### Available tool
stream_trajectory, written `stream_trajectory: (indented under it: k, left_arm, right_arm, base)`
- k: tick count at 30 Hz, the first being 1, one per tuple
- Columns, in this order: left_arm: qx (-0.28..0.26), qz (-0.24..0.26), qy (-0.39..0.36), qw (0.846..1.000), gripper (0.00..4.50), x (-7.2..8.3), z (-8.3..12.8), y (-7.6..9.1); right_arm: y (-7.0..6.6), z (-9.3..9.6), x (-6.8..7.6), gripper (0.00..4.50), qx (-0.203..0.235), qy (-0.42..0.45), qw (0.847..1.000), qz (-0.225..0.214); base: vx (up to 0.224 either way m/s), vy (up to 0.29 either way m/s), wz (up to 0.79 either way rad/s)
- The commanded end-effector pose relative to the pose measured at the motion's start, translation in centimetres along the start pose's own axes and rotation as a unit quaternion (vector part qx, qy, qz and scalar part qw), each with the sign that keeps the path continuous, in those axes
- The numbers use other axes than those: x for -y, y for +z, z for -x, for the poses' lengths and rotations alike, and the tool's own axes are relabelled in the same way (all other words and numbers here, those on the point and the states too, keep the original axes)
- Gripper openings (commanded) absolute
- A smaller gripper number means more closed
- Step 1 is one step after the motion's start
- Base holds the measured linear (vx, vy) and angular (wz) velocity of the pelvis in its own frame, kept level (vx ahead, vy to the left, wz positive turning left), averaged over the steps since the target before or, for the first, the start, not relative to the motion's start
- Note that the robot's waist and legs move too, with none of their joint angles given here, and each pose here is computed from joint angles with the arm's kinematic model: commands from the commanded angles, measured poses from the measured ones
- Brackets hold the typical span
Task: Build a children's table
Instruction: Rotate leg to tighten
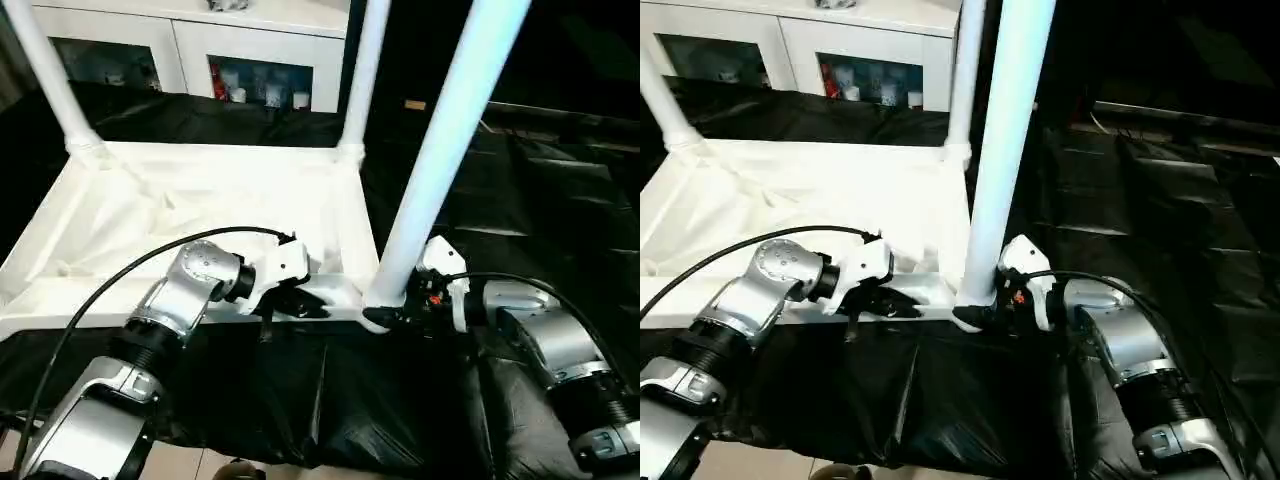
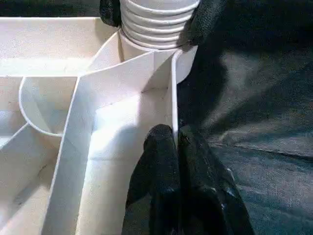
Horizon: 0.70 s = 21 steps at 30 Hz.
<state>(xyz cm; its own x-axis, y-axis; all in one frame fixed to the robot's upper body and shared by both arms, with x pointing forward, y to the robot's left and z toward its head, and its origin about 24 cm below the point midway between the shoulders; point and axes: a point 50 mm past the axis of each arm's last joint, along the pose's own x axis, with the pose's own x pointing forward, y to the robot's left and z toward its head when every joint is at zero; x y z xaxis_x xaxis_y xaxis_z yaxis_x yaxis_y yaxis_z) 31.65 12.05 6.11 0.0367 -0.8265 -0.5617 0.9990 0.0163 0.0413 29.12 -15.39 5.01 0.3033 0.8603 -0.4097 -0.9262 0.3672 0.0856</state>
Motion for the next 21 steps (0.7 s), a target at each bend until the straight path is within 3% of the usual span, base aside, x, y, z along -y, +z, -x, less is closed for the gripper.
stream_trajectory:
  k: [1, 9, 12, 15, 21]
  left_arm:
    - [0.031, -0.039, -0.018, 0.999, 0.00, 0.1, -0.9, 2.0]
    - [0.044, -0.021, -0.020, 0.999, 0.00, 0.3, -0.8, 1.8]
    - [0.044, -0.021, -0.020, 0.999, 0.00, 0.3, -0.8, 1.8]
    - [0.042, -0.015, -0.020, 0.999, 0.00, 0.4, -0.4, 1.6]
    - [0.046, 0.000, 0.000, 0.999, 0.00, 0.2, -0.3, 1.4]
  right_arm:
    - [-0.4, -1.2, -1.5, 2.93, -0.008, 0.056, 0.998, -0.006]
    - [-1.8, -1.6, -1.9, 2.85, 0.017, 0.045, 0.997, -0.065]
    - [-1.8, -1.6, -1.9, 2.85, 0.017, 0.045, 0.997, -0.065]
    - [-2.8, -2.2, -1.8, 2.85, 0.032, 0.014, 0.995, -0.096]
    - [-3.0, -2.9, -1.2, 2.85, 0.054, -0.046, 0.990, -0.120]
  base:
    - [0.000, 0.000, 0.00]
    - [0.000, 0.000, 0.00]
    - [0.000, 0.000, 0.00]
    - [0.000, 0.000, 0.00]
    - [0.000, 0.000, 0.00]
